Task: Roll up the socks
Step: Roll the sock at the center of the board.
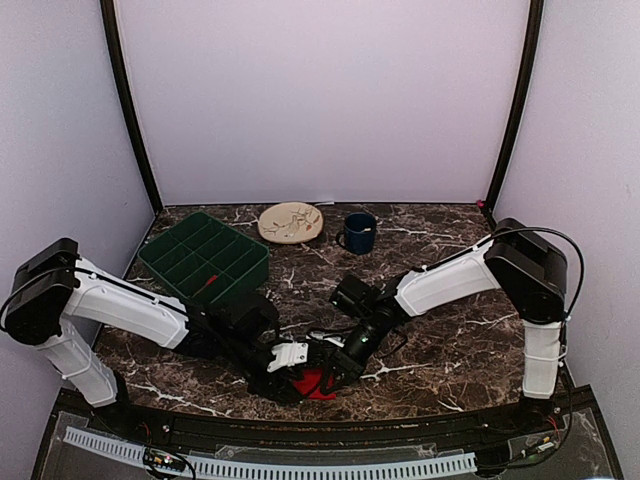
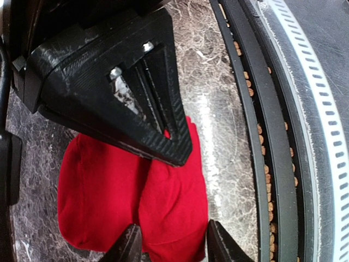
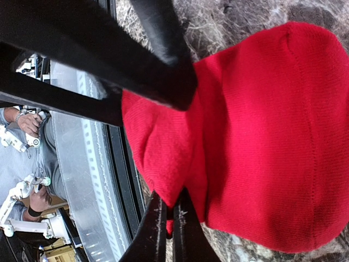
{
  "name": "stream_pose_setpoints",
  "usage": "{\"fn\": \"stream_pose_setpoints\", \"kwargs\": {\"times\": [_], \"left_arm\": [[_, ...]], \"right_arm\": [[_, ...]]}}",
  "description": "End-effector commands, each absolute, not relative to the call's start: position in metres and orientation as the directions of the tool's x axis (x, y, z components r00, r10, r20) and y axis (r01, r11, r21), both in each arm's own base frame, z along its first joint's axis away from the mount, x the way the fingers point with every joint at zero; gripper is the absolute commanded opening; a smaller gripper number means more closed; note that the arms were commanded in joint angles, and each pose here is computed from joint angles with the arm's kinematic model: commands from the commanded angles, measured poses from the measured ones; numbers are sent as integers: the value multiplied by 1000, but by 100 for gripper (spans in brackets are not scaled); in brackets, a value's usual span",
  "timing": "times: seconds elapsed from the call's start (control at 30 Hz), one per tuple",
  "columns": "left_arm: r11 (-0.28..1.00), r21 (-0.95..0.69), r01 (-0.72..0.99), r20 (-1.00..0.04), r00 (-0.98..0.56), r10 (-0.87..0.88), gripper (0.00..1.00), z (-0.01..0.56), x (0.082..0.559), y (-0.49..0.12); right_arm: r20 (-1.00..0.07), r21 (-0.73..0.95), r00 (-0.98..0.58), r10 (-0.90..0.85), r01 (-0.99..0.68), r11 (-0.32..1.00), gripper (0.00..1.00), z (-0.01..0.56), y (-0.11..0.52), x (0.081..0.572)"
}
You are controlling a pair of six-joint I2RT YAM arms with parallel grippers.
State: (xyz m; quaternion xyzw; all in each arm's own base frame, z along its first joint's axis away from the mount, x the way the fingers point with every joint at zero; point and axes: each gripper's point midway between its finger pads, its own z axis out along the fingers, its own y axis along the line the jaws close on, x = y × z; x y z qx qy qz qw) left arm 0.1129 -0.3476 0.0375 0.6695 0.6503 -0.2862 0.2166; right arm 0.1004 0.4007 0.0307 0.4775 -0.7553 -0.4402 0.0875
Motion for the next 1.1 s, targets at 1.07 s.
{"fn": "stream_pose_setpoints", "kwargs": {"times": [1.07], "left_arm": [[-57,-241,969,-558,-90,825,13,20,108,-348]], "right_arm": [[-266,761,-594,-759,-613,213,24,21,390,109]]}}
